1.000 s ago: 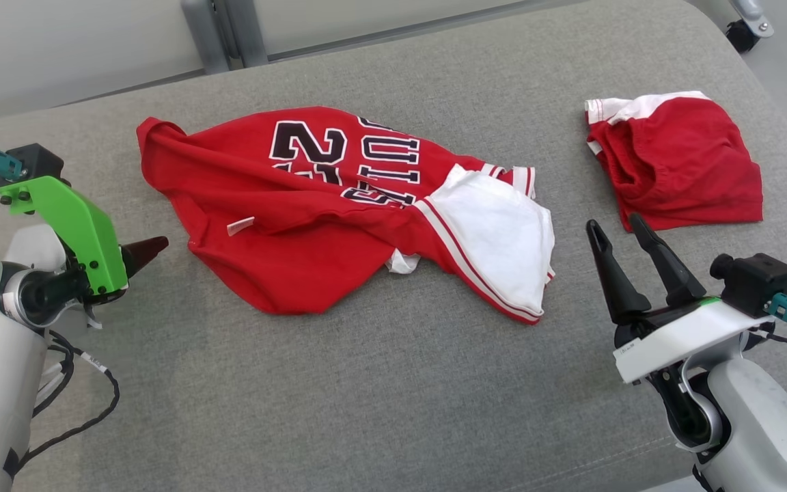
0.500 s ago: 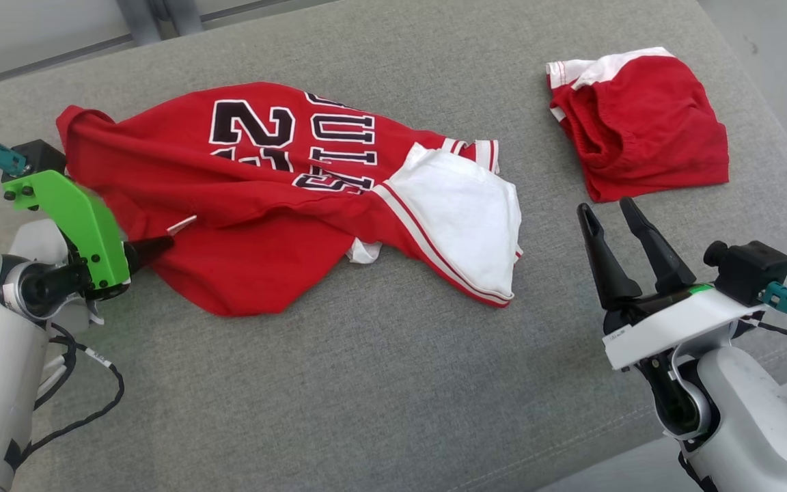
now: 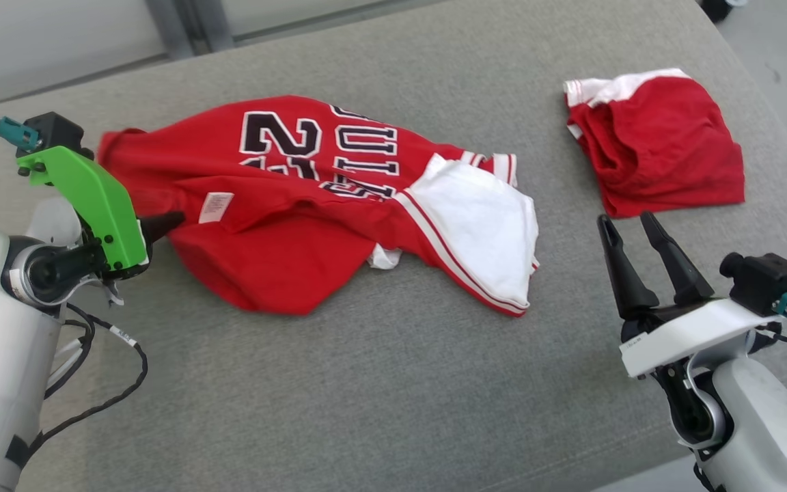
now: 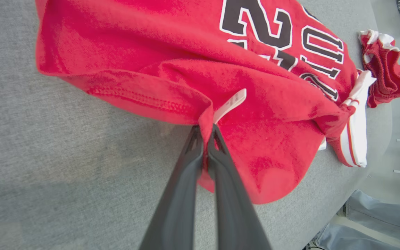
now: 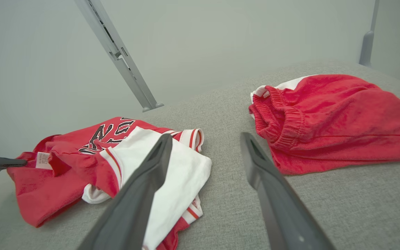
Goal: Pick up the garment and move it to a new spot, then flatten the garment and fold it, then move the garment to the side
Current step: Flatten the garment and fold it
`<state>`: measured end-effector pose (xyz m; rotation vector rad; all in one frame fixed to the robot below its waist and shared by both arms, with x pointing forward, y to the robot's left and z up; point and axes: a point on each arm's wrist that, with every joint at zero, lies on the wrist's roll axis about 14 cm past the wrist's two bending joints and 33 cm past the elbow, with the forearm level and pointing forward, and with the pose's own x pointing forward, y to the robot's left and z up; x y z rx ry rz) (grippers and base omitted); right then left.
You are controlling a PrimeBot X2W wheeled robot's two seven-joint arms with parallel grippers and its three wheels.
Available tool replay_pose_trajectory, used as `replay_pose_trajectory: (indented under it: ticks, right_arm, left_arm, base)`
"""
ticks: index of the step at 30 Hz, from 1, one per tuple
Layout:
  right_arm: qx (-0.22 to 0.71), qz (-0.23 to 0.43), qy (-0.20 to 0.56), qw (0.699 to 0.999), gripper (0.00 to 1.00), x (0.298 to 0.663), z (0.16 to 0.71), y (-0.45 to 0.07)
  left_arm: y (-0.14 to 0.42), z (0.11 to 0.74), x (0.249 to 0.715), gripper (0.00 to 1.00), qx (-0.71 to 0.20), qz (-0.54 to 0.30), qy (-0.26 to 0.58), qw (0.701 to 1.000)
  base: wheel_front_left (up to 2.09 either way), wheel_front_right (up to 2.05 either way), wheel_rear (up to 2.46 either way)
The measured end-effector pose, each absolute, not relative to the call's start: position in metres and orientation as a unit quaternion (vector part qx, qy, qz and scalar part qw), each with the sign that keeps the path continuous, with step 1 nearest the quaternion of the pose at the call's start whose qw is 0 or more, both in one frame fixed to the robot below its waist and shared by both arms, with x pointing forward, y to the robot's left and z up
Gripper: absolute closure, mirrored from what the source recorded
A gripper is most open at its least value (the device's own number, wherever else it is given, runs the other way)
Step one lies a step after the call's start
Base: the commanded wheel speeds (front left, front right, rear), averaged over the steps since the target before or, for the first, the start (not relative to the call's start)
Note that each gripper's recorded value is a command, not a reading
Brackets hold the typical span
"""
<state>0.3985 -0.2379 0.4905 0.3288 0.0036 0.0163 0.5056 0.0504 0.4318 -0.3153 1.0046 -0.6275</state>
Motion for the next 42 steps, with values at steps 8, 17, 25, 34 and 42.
replay_pose_trajectory:
  ticks: [8,17,25,34,42]
  right_arm:
    - [0.161,0.040,-0.002,0.986,0.00,0.397,0.496,-0.222]
    - [0.163,0.075,-0.019,0.984,0.00,0.402,0.512,-0.204]
    - [0.167,0.098,-0.020,0.981,0.00,0.401,0.519,-0.189]
    - [0.162,0.102,-0.011,0.981,0.00,0.403,0.517,-0.188]
    - [0.158,0.104,-0.022,0.982,0.00,0.403,0.525,-0.189]
  left_arm:
    - [0.073,0.501,0.478,1.00,-0.180,-0.336,0.407,0.830]
    - [0.100,0.522,0.393,1.00,-0.210,-0.372,0.402,0.810]
    - [0.109,0.483,0.321,1.00,-0.243,-0.352,0.441,0.789]
    - [0.107,0.431,0.297,0.00,-0.263,-0.305,0.473,0.784]
    - [0.143,0.467,0.335,0.00,-0.225,-0.271,0.371,0.859]
  base:
    - [0.00,0.00,0.00]
    - [0.00,0.00,0.00]
    - [0.00,0.00,0.00]
    - [0.00,0.00,0.00]
    - [0.00,0.00,0.00]
